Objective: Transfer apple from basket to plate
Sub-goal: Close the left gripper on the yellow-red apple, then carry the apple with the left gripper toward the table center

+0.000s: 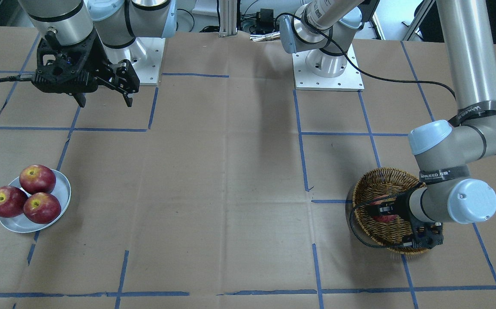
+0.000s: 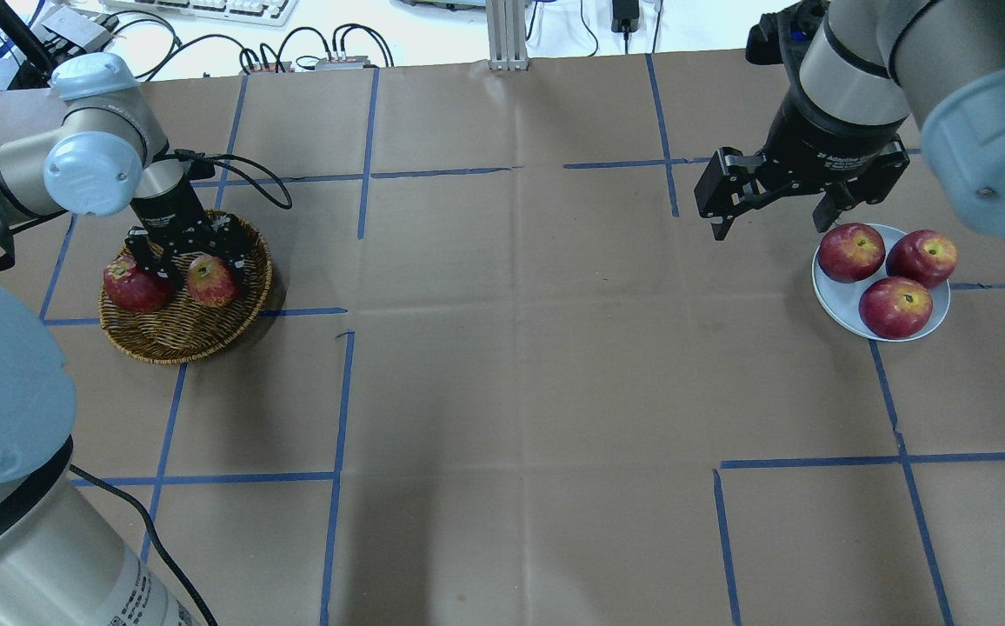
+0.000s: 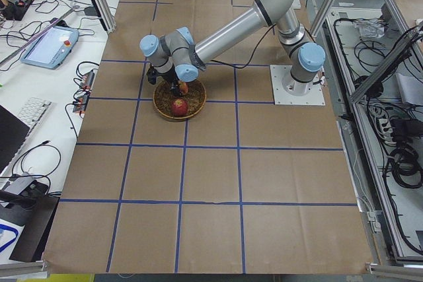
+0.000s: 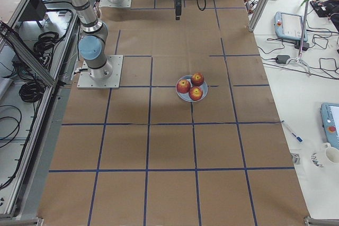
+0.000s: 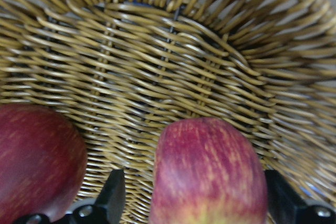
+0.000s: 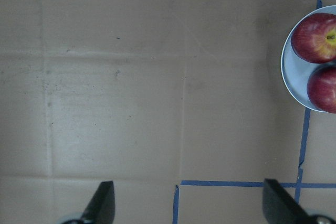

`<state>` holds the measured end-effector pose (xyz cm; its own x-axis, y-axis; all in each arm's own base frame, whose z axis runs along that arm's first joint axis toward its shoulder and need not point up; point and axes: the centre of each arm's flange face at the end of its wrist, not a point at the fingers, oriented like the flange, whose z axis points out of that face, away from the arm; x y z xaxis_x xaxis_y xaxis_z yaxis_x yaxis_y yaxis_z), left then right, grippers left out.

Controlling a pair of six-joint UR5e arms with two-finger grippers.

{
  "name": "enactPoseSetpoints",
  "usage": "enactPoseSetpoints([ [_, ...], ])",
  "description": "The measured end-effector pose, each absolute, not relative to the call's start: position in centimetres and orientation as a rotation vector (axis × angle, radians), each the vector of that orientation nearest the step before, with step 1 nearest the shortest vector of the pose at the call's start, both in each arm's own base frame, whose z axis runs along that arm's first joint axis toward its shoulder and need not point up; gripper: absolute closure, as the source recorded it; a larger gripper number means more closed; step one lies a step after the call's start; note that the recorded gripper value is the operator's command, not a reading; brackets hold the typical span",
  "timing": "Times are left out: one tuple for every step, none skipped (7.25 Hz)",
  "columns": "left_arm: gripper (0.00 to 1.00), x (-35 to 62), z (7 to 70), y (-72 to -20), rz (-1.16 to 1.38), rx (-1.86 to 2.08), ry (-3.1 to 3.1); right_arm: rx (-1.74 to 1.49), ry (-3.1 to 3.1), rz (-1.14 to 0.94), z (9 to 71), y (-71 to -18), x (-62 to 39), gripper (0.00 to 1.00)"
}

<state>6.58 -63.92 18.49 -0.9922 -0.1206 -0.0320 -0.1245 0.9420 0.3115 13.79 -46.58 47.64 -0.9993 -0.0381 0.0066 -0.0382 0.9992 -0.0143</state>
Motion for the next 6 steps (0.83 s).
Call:
enactPoseSetpoints([
  [0.61,6.6,18.3,-63.9,0.501,-0.194,3.084,0.060,-3.135,0.023,47.6,-46.6,13.8,0.00],
  [0.71,6.6,18.3,-63.9,0.500,-0.194,3.085,0.060,-3.135,0.023,47.6,-46.6,13.8,0.00],
  [0.73,6.5,18.4,-63.9,0.497,-0.197,3.086,0.061,-3.135,0.022,47.6,-46.6,13.8,0.00],
  [0.72,6.6,18.8,-64.1,0.482,-0.198,3.087,0.060,-3.135,0.023,47.6,-46.6,13.8,0.00],
  [0.72,6.8,20.4,-64.6,0.433,-0.199,3.086,0.060,-3.134,0.023,47.6,-46.6,13.8,0.00],
  [0.72,6.5,24.1,-65.1,0.342,-0.194,3.082,0.060,-3.134,0.022,47.6,-46.6,13.8,0.00],
])
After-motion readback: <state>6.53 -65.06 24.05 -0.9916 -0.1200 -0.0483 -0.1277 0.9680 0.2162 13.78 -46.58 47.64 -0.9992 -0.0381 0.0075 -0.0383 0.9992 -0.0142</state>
